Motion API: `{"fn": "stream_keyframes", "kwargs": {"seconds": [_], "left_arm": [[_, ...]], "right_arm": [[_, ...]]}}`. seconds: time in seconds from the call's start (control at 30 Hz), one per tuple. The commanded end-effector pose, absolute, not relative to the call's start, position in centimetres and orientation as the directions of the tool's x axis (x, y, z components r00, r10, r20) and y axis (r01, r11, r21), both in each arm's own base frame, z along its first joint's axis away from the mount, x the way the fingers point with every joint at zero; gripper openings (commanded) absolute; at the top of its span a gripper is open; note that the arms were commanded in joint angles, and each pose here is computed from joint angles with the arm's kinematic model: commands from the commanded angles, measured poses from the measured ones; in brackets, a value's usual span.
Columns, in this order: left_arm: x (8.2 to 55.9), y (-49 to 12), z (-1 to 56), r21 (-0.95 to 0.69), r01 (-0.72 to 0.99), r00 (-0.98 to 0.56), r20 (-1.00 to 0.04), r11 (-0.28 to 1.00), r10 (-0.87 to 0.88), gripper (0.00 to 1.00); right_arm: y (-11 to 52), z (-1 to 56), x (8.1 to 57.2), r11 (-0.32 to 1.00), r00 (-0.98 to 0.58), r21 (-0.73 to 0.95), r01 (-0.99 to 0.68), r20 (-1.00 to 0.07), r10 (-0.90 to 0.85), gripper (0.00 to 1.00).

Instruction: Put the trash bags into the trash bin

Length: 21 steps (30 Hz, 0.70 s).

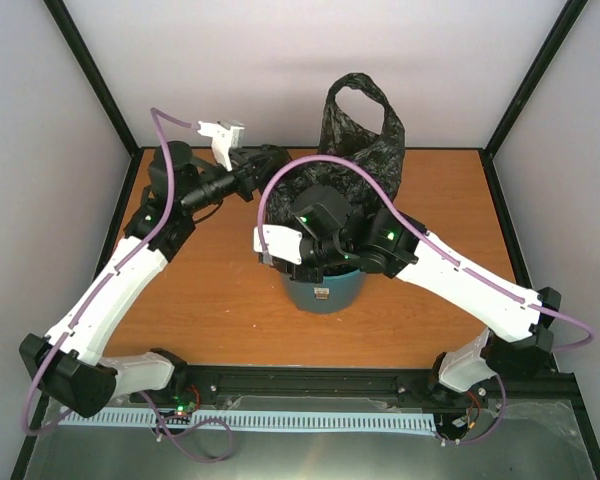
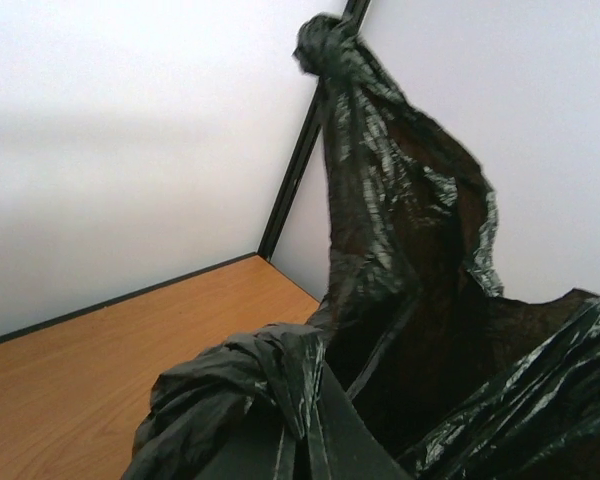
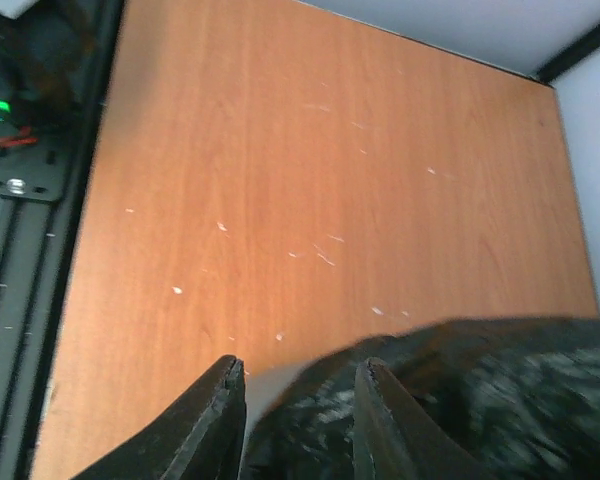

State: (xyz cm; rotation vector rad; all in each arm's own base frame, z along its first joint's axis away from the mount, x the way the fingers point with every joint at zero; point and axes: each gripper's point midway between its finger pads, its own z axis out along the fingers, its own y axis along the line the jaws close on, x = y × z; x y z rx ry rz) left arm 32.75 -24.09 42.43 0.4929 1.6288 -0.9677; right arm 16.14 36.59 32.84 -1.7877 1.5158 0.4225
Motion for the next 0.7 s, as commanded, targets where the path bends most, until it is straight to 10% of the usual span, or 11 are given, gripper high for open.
{"fn": "stream_keyframes", "kwargs": {"seconds": [0.0, 0.3, 0.67], "left_arm": [[31.0, -23.2, 46.3, -0.281, 0.780, -0.196, -0.958, 0.559, -0.208, 0.01], [31.1, -23.4, 45.8, -0.298, 0.784, -0.216, -0.953, 0.545, -0.211, 0.01], [32.4, -24.6, 43.8, -0.350, 0.778, -0.293, -0.937, 0.522, -0.192, 0.01]], "right_arm": [[35.4, 33.2, 20.0, 0.138, 0.193, -0.446, -0.884, -0.618, -0.762, 0.31], [32.7, 31.5, 26.6, 0.275, 0.121, -0.571, -0.773, -0.559, -0.820, 0.27], [31.4, 31.0, 20.3, 0.128, 0.198, -0.431, -0.893, -0.633, -0.749, 0.37]]}}
